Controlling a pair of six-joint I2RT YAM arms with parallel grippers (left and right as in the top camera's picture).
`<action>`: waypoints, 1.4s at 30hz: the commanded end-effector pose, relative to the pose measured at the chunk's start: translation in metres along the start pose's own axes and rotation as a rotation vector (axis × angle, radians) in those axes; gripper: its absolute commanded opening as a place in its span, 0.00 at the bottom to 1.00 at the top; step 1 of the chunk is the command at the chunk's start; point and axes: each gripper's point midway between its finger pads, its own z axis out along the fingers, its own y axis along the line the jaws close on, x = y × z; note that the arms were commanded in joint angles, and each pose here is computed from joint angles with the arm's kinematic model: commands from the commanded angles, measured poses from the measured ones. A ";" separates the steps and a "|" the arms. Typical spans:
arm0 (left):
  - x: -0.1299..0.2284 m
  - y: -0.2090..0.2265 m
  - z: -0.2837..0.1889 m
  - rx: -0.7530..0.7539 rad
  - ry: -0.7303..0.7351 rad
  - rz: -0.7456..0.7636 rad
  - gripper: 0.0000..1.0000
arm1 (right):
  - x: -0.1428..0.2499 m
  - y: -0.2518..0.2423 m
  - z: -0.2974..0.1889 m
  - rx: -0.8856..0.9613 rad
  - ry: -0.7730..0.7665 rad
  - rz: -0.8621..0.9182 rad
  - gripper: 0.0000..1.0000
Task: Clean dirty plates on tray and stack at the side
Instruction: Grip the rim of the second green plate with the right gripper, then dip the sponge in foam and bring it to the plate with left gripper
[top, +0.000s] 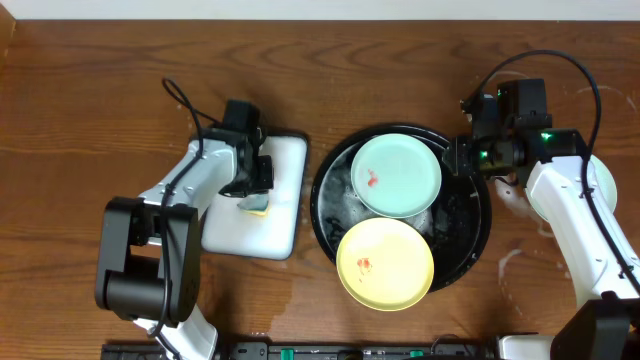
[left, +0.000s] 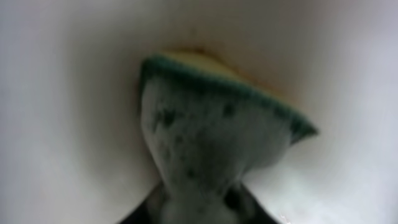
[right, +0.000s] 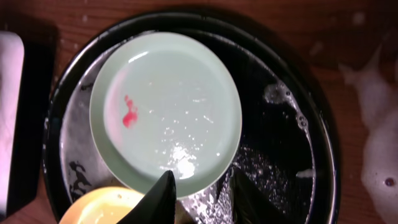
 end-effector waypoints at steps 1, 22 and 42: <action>0.010 0.002 0.018 0.010 -0.010 0.008 0.45 | -0.003 0.002 -0.004 0.000 -0.009 -0.026 0.27; 0.005 -0.004 -0.065 0.030 -0.085 0.010 0.61 | 0.003 0.002 -0.004 0.001 0.014 -0.019 0.26; 0.020 0.007 0.001 -0.008 0.049 -0.065 0.17 | 0.003 0.002 -0.004 0.001 0.016 -0.019 0.26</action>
